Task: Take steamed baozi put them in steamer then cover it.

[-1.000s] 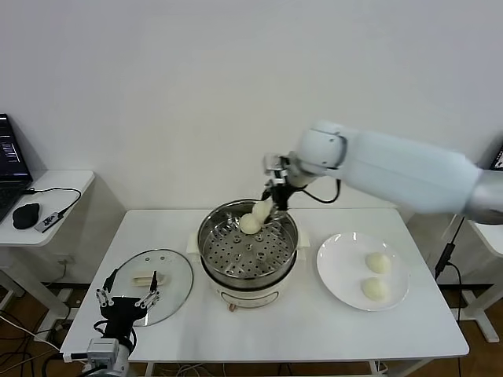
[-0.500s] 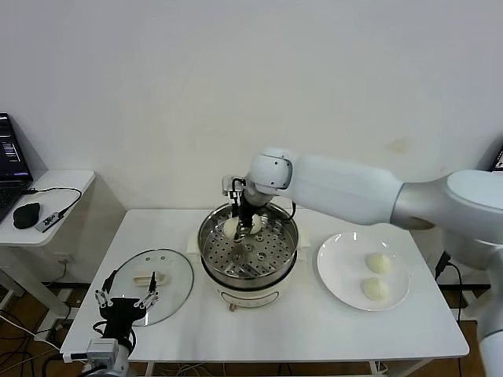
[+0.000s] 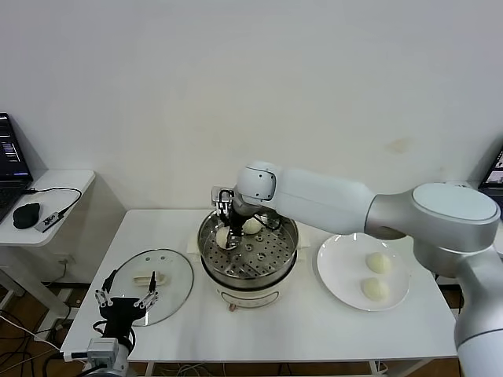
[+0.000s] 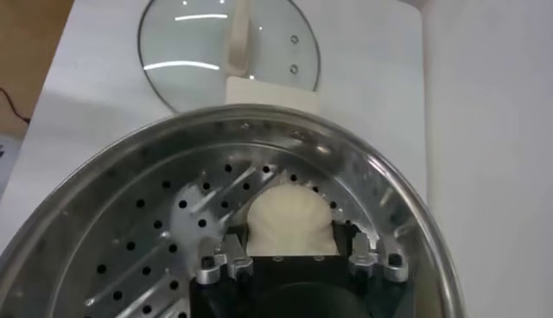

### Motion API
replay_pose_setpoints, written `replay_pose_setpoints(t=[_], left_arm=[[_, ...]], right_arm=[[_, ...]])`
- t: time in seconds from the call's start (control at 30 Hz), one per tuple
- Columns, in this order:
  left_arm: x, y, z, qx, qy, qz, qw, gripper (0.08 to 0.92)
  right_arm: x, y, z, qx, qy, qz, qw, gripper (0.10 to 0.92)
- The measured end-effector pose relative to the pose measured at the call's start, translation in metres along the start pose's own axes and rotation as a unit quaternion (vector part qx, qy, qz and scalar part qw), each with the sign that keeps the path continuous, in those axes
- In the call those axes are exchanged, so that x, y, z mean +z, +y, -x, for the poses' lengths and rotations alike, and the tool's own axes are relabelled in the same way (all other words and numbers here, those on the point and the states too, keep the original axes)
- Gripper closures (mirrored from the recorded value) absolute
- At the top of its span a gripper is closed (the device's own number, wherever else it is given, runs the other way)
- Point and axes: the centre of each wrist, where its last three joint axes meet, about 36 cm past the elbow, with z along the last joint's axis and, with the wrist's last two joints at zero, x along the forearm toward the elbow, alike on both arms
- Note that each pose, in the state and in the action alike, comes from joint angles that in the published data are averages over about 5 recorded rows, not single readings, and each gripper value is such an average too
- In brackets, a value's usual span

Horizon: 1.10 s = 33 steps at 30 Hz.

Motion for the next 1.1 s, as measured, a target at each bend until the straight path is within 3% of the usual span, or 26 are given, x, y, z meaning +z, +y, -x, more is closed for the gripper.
replay_pose_setpoints(t=[0.2,0.7,1.1], left_arm=[[0.0,-0.001,0.0,0.001,0.0,-0.001,1.0,0.177],[-0.005,-0.003,-0.004,0.005,-0.005,0.0,1.0,0.177],[-0.005,-0.003,-0.009,0.008,-0.003,0.01,1.0,0.177]], right_arm=[[0.004,0.0,-0.008,-0.005,0.005,-0.006,1.0,0.208],[0.045,-0.003,-0.095,0.005,0.01,-0.035,0.999,0.2],[0.143,0.031,-0.154,0.014,0.022,-0.034,0.999,0.2]])
